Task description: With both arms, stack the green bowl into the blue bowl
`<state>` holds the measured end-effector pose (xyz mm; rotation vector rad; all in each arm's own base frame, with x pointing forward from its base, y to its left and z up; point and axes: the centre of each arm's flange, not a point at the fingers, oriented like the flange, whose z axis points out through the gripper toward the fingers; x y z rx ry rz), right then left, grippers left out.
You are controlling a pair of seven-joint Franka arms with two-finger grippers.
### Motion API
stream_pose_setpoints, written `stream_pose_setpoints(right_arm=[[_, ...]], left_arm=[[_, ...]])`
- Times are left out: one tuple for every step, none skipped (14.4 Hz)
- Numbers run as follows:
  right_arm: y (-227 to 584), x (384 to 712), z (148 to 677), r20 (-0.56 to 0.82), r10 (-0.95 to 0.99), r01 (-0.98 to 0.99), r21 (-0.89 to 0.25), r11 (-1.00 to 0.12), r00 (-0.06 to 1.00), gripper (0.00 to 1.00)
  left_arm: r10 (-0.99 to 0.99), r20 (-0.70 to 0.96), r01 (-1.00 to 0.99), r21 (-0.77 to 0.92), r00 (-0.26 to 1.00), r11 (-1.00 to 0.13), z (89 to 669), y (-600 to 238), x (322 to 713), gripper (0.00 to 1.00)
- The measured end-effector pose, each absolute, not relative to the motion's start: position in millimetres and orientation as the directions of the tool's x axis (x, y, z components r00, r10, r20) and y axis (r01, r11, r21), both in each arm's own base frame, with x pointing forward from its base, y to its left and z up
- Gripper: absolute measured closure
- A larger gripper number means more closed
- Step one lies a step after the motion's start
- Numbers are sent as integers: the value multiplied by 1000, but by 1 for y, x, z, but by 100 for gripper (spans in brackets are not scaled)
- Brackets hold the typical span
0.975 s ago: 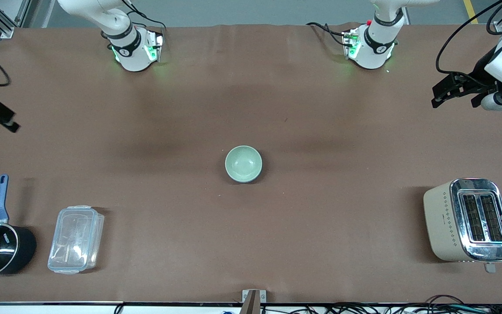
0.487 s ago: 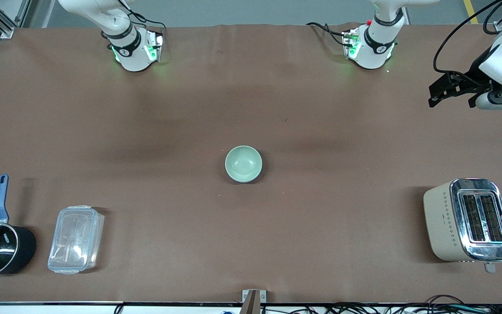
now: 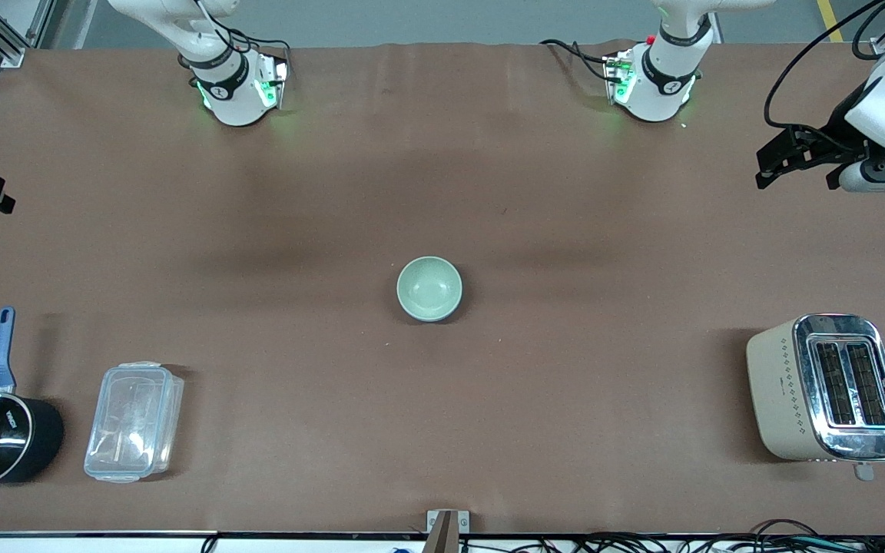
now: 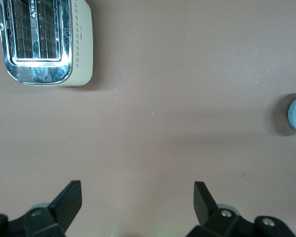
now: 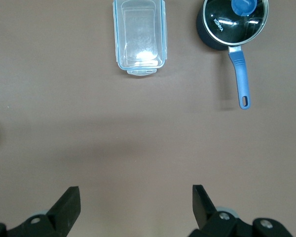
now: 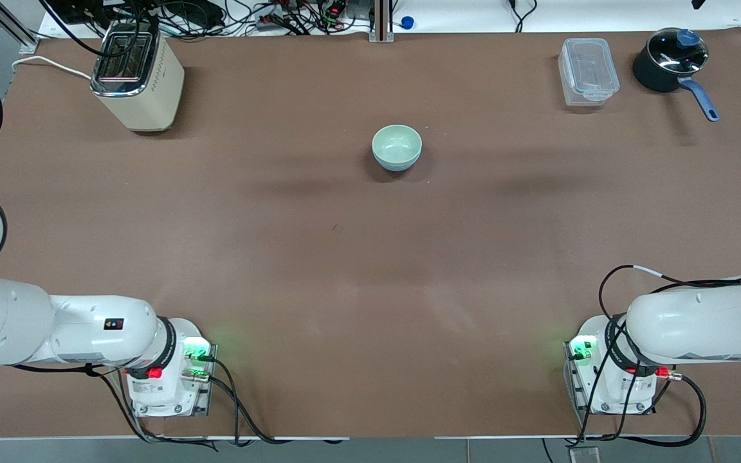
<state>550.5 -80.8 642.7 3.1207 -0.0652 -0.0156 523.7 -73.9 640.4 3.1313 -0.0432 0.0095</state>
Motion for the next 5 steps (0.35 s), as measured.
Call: stream_pose_setpoints(right_arm=[[-84, 549, 644, -7, -47, -47, 20, -999, 999, 0], [-87, 546, 646, -2, -53, -53, 19, -998, 999, 0], [-88, 544, 648, 7, -56, -56, 19, -998, 998, 0], [-88, 543, 650, 19, -55, -56, 20, -998, 998, 0], [-88, 543, 651, 29, -54, -55, 21, -998, 998, 0]], left_arm=[[-27, 6, -27, 8, 1000, -1000, 640, -73, 524, 0], [-26, 7, -26, 7, 1000, -1000, 641, -73, 524, 0], [-24, 8, -24, 6, 1000, -1000, 641, -72, 524, 0], [-23, 9, -23, 6, 1000, -1000, 642, -71, 524, 0], [-22, 12, -22, 7, 1000, -1000, 643, -70, 524, 0]])
